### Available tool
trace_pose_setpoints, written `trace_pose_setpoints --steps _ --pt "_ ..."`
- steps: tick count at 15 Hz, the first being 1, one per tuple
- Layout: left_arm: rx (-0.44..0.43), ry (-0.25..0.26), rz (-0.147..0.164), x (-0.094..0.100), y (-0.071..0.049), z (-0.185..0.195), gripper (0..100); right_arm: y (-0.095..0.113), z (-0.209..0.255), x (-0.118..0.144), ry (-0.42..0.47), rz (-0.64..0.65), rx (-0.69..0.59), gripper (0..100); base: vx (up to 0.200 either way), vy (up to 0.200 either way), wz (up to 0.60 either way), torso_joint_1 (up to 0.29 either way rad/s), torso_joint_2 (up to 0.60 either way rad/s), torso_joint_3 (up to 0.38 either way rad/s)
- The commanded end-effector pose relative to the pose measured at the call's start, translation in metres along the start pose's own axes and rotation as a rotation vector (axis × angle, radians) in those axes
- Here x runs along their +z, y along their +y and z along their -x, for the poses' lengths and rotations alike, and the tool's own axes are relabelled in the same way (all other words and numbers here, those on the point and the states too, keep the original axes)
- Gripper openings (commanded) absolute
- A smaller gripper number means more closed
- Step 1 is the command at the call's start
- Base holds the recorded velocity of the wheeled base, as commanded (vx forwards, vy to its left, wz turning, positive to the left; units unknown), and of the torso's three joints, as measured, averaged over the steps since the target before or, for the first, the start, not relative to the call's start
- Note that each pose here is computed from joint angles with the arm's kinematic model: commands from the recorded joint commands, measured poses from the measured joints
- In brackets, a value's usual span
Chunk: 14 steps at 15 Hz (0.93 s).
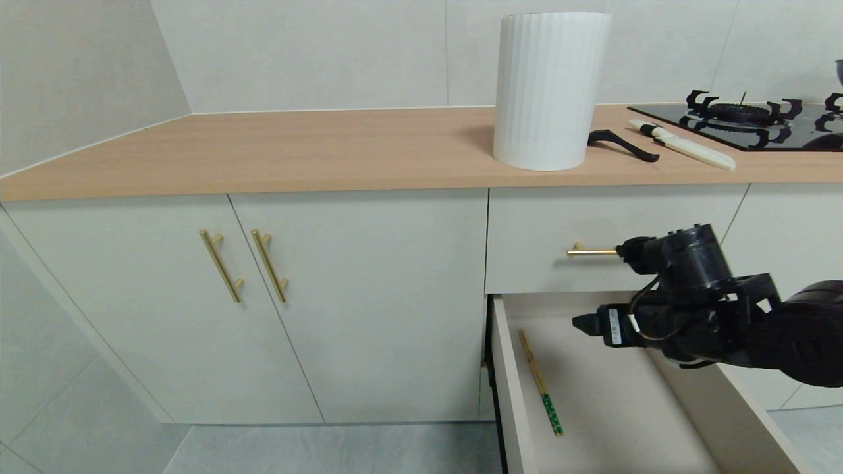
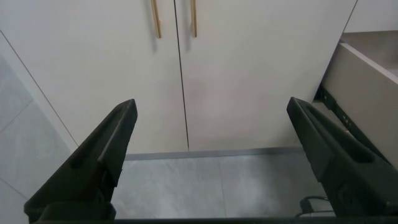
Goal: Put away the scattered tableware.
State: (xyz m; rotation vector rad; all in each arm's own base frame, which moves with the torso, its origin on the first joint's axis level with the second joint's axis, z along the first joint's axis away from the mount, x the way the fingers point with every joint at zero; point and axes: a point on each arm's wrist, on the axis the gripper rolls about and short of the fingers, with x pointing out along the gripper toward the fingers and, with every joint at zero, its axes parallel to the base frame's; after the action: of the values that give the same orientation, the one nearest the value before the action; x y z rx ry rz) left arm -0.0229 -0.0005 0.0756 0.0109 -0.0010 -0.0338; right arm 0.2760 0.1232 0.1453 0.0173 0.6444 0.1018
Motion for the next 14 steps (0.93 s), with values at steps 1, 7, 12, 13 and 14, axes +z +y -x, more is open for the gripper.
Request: trace_pose_setpoints --steps 1,7,12,13,14 --pt "0.000 0.001 0.000 0.000 0.000 0.000 100 -0.015 0.034 0.019 -0.113 -0.018 -0.002 100 0.000 0.000 0.00 0.000 0.00 0.000" --pt "0.000 0.001 0.000 0.000 0.000 0.000 100 -0.028 0.039 0.024 -0.142 -0.021 -0.036 100 0.000 0.000 0.00 0.000 0.00 0.000" --pt "0.000 0.001 0.000 0.000 0.000 0.000 100 -0.029 0.043 0.025 -0.150 -0.023 -0.036 100 0.000 0.000 0.00 0.031 -0.13 -0.094" --pt "0.000 0.001 0.000 0.000 0.000 0.000 100 -0.029 0.042 0.025 -0.149 -0.023 -0.036 100 0.000 0.000 0.00 0.095 -0.17 -0.261" --pt "0.000 0.001 0.000 0.000 0.000 0.000 100 -0.029 0.042 0.025 -0.149 -0.023 -0.036 100 0.000 0.000 0.00 0.124 -0.29 -0.305"
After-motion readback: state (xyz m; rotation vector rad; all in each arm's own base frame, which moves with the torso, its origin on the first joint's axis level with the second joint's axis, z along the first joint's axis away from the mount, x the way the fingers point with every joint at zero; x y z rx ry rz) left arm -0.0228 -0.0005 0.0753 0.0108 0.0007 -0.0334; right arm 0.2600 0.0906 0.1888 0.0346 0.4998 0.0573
